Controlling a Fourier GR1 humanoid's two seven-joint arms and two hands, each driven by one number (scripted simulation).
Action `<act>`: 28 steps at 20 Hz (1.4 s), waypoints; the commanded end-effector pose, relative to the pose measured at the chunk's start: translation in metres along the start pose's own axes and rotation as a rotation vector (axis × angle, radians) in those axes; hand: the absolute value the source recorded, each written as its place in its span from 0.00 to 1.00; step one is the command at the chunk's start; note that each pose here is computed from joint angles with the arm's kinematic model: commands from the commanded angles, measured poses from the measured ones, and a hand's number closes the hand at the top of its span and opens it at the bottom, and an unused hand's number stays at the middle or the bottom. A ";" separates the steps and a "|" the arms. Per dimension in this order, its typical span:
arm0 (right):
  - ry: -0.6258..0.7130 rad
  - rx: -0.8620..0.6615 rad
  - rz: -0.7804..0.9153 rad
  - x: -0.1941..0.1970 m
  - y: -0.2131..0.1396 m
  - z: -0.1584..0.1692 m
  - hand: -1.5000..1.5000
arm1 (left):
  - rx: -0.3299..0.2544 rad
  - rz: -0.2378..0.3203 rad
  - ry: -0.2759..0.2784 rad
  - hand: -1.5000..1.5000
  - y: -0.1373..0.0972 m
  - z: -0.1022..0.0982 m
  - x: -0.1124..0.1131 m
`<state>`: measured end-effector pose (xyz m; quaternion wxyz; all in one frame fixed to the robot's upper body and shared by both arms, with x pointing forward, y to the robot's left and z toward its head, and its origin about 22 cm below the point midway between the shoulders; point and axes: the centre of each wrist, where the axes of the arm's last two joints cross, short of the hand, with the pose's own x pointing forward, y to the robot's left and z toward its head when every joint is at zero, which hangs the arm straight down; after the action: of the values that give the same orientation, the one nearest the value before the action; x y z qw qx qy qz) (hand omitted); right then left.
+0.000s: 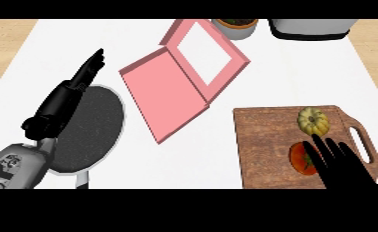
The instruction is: Pick the tomato from the cutting board and place it in the cardboard box
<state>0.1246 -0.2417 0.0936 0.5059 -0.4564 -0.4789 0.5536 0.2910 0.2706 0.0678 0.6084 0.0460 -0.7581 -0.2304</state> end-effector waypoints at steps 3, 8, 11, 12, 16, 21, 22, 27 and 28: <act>0.042 0.025 0.072 0.003 0.015 -0.022 0.00 | 0.002 0.002 -0.005 0.50 0.014 0.001 0.011; 0.057 0.018 0.071 0.010 0.028 -0.024 0.00 | -0.009 0.001 -0.007 0.50 -0.005 0.003 0.002; 0.034 0.020 0.073 0.012 0.043 -0.027 0.00 | 0.003 -0.008 0.007 0.50 -0.005 -0.007 0.009; 0.030 0.017 0.067 0.005 0.025 -0.037 0.00 | 0.001 0.012 -0.013 0.50 0.000 -0.007 0.019; 0.030 0.041 0.030 0.002 0.035 -0.053 0.00 | -0.001 0.025 0.010 0.50 0.014 0.010 -0.021; 0.046 0.052 0.051 -0.009 0.057 -0.051 0.00 | 0.006 0.009 0.001 0.50 0.016 0.006 -0.009; 0.069 0.056 0.064 0.015 0.045 -0.049 0.00 | 0.003 0.008 -0.004 0.50 -0.001 -0.005 -0.019; 0.103 0.067 0.090 -0.024 0.089 -0.066 0.00 | 0.003 -0.005 0.010 0.50 0.013 -0.006 -0.005; 0.112 0.047 0.076 -0.032 0.065 -0.049 0.00 | -0.002 0.002 0.002 0.50 -0.001 0.005 0.005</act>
<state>0.1704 -0.2540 0.0248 0.5170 -0.4849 -0.4224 0.5650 0.2896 0.2730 0.0631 0.6105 0.0450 -0.7571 -0.2280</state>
